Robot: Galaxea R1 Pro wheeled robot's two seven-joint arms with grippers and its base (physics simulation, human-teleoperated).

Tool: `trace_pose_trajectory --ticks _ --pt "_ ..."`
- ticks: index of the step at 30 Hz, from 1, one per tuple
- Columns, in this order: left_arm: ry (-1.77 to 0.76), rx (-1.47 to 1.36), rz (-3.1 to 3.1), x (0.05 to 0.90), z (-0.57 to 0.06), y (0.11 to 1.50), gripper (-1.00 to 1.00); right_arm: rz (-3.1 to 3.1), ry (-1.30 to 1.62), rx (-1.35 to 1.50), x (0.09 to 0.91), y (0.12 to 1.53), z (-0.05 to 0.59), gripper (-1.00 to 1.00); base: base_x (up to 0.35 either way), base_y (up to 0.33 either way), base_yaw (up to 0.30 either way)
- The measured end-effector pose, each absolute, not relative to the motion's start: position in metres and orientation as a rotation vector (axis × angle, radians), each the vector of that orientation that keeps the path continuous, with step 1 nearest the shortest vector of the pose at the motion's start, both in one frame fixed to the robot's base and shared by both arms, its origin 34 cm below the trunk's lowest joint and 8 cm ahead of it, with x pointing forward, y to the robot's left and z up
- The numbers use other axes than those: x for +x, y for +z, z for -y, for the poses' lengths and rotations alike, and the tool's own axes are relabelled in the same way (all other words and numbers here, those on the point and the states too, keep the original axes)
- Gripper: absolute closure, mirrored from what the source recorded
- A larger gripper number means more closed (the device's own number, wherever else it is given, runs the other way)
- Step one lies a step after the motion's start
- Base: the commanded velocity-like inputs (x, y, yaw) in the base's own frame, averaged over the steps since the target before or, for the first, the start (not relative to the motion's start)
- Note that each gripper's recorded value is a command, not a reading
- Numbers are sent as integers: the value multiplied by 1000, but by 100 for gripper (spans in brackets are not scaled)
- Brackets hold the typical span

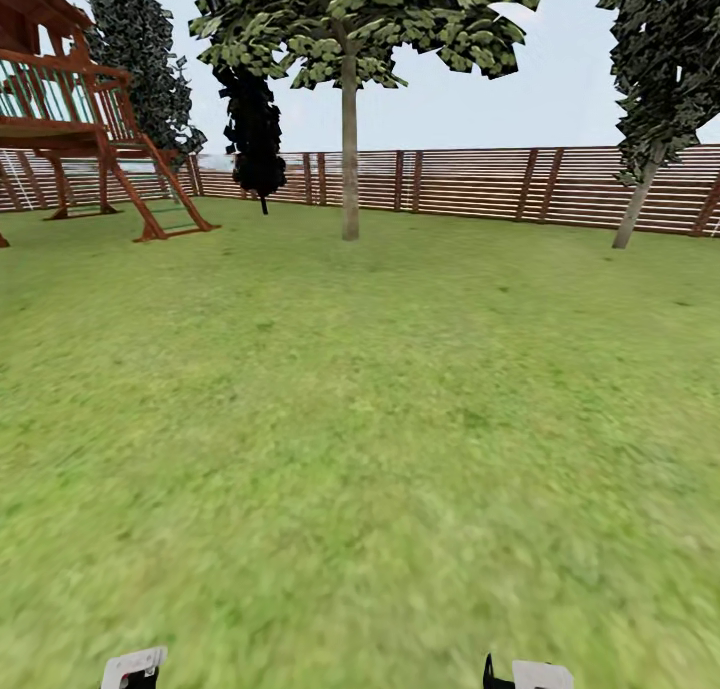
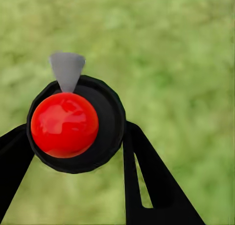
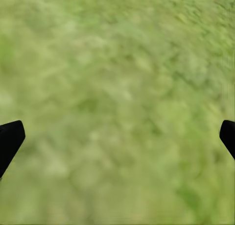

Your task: In the garden, pick up the pesticide atomizer on the floor and spray pesticide onto both trees until each tree trunk is fully covered.

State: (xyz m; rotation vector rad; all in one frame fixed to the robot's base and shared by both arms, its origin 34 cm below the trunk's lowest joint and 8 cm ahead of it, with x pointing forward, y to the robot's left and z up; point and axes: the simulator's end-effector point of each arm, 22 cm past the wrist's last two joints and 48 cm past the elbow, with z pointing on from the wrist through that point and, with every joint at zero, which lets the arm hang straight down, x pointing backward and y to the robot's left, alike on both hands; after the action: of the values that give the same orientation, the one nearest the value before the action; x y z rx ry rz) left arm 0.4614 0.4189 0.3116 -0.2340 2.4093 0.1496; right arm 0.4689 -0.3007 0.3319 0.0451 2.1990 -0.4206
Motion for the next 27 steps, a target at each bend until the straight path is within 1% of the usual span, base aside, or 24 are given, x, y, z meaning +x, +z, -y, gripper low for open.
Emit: trace_pose_trajectory --ticks 27 --pt "149 -234 -2409 461 -418 311 100 -2199 -421 45 469 332 301 -100 338 0 0"
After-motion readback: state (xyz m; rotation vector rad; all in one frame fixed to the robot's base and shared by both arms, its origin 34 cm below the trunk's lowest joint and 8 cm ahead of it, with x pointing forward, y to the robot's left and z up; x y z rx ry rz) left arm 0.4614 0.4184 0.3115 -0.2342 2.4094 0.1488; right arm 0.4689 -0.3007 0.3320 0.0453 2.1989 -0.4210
